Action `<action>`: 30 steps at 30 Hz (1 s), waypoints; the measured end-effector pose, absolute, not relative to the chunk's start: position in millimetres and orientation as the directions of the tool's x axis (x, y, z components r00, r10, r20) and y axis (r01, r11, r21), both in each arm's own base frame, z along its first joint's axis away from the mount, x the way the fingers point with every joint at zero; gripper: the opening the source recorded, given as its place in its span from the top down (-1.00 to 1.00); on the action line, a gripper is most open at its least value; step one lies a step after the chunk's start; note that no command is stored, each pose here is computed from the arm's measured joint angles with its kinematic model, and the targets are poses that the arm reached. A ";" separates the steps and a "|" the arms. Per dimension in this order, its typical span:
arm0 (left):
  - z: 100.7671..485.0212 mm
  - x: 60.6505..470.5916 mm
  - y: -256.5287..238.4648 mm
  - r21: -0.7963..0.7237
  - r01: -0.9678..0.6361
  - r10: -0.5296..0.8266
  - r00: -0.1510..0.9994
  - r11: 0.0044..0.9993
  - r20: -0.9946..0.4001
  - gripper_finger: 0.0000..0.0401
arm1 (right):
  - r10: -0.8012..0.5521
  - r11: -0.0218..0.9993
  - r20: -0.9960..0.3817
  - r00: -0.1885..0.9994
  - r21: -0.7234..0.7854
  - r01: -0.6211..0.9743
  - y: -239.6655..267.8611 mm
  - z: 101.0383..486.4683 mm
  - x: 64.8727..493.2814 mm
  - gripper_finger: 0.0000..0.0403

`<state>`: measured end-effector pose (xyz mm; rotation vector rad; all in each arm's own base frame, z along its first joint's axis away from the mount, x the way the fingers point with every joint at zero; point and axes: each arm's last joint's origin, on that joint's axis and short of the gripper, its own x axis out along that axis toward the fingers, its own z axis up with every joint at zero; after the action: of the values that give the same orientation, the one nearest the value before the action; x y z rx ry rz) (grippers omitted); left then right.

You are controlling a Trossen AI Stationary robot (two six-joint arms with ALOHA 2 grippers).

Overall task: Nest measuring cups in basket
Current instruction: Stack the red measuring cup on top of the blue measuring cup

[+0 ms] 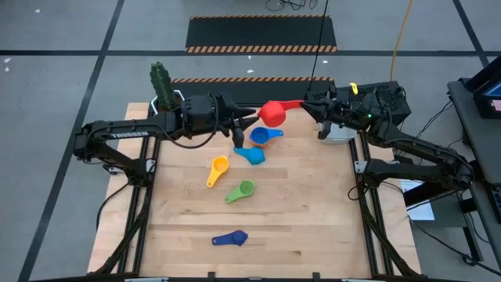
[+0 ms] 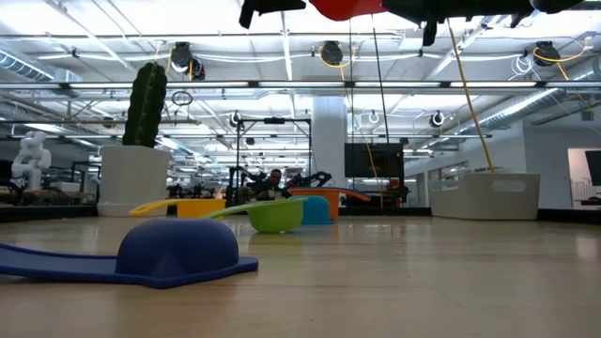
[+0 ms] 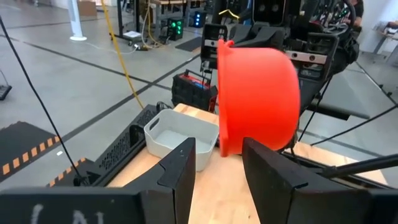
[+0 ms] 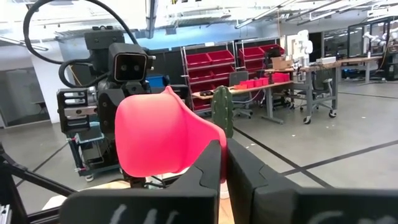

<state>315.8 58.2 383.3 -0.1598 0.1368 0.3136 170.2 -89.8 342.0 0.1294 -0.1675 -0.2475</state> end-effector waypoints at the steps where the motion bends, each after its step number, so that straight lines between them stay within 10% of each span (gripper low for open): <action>1: 383.3 315.8 58.3 -0.131 -0.317 0.296 0.942 0.939 -0.158 0.33 | -0.254 0.961 0.149 0.956 0.148 0.233 -89.8 342.0 170.2 1.00; 15: 381.7 323.5 58.8 -0.132 -0.286 0.270 0.955 0.949 -0.125 0.35 | -0.258 0.959 0.149 0.955 0.156 0.235 -89.9 342.0 170.1 1.00; 30: 380.5 323.3 57.8 -0.106 -0.256 0.241 0.960 0.961 -0.140 0.91 | -0.255 0.959 0.157 0.954 0.169 0.229 -89.8 342.9 169.9 1.00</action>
<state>323.3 57.8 380.5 -0.1233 0.1263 0.2525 169.9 -89.8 342.9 0.1503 -0.1788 -0.2466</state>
